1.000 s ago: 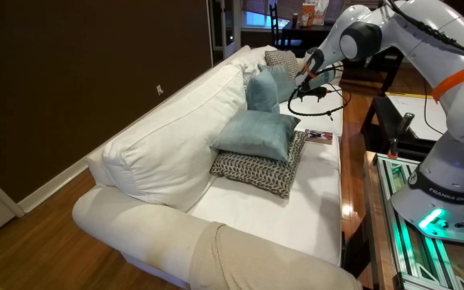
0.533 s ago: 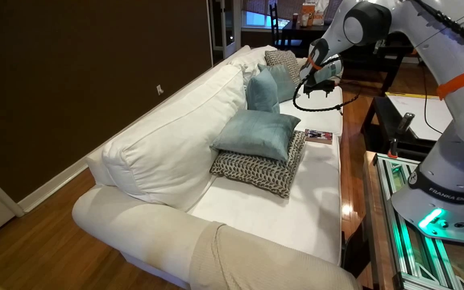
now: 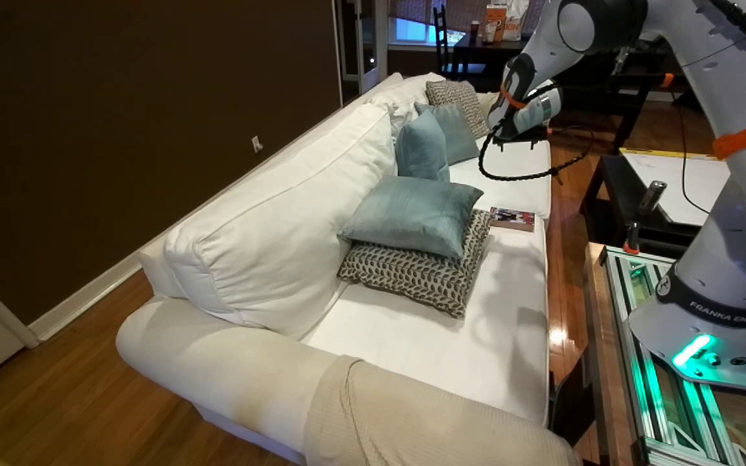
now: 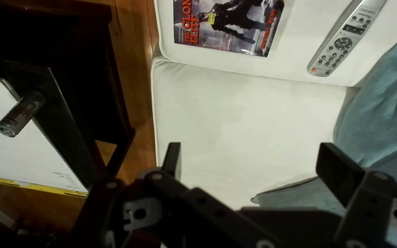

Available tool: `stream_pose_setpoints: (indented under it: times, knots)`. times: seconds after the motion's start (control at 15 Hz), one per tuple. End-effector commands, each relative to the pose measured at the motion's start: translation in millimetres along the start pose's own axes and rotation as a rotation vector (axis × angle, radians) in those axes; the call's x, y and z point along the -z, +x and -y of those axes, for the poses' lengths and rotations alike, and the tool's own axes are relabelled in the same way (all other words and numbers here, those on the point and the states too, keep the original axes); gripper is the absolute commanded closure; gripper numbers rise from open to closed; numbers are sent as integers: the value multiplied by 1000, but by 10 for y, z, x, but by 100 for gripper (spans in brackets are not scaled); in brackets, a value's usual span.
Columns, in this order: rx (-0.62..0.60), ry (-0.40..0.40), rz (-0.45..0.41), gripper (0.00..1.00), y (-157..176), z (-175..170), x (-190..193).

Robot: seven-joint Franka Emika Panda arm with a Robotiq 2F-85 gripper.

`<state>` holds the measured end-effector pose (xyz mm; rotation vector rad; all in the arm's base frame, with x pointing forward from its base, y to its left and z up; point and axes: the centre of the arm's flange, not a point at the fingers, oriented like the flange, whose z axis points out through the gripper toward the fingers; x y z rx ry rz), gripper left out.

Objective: Take out the remote in between the pillows

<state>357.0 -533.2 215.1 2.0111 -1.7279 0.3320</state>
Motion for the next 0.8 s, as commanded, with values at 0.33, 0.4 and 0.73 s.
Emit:
stream_pose_setpoints:
  times: [0.33, 0.4, 0.73]
  knots:
    - [0, -4, -1, 0, -39, -10, 35]
    - [0, -4, -1, 0, -39, -11, 35]
    - [0, -4, -1, 0, -39, -13, 35]
